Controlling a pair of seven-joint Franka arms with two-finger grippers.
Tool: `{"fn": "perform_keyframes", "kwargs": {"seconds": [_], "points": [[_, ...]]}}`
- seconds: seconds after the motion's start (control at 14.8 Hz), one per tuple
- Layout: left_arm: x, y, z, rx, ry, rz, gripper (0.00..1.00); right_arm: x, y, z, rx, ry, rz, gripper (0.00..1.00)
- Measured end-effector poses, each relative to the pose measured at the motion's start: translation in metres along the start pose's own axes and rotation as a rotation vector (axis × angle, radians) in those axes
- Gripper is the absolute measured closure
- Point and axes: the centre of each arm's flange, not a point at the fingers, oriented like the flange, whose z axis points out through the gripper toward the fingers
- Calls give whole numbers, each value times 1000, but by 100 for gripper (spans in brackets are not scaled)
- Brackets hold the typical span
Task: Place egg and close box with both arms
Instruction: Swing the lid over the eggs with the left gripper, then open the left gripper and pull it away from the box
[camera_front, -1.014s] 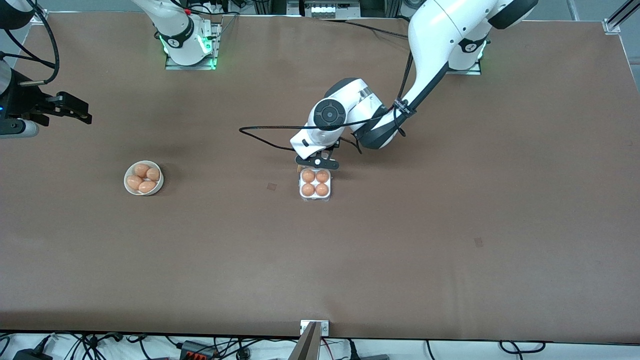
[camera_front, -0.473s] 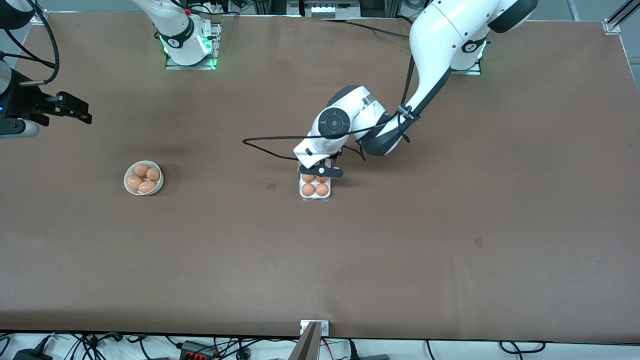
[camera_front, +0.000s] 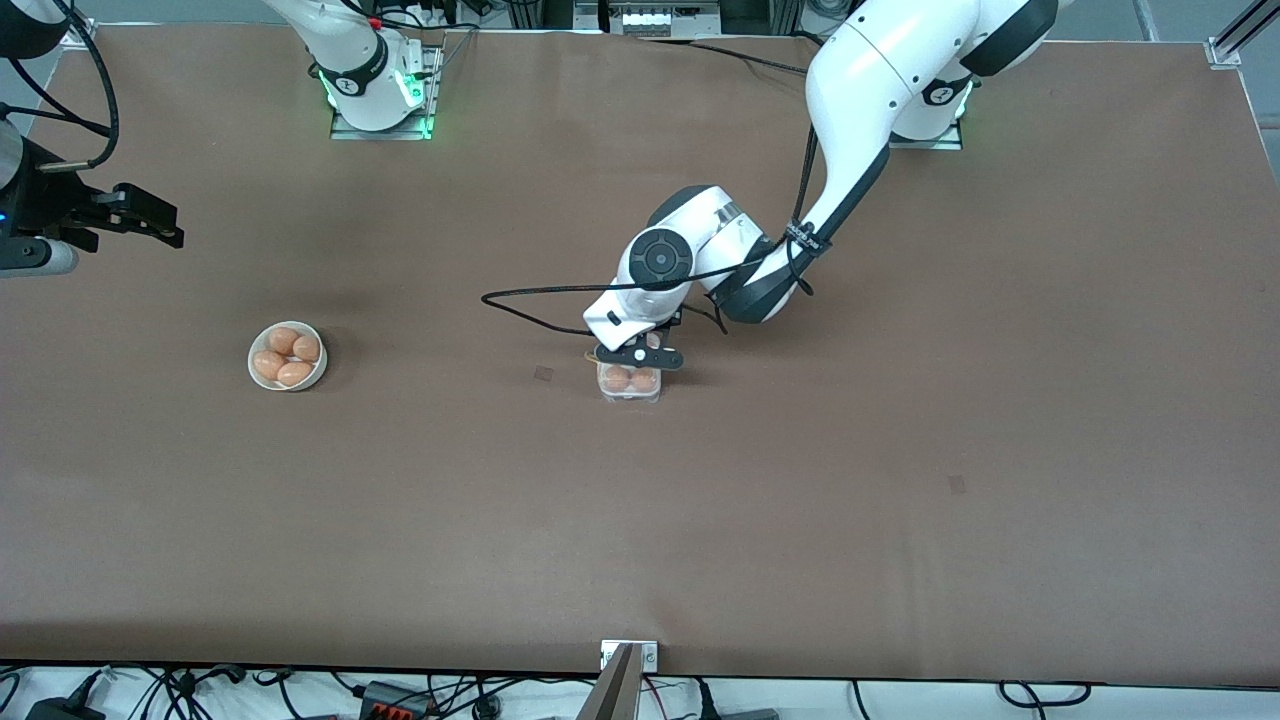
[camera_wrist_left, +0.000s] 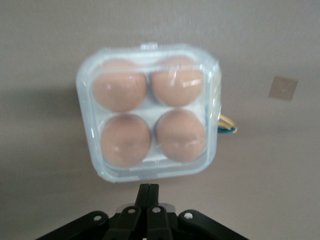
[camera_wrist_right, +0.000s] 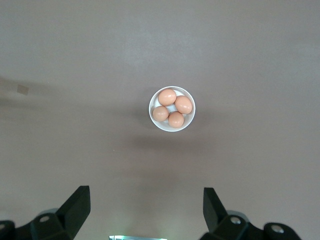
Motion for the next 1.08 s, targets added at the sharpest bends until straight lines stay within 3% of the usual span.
{"fn": "perform_keyframes", "kwargs": {"seconds": [0.68,0.88,1.08], "points": [[37,-25,-37,-36,60,-57,98,0,0,0,0,-1,0,0],[48,-44,-64,-35,75,-85,90,0,0,0,0,-1,0,0],[63,-80,-107,-17,78,-129,66,0,0,0,0,-1,0,0]]}}
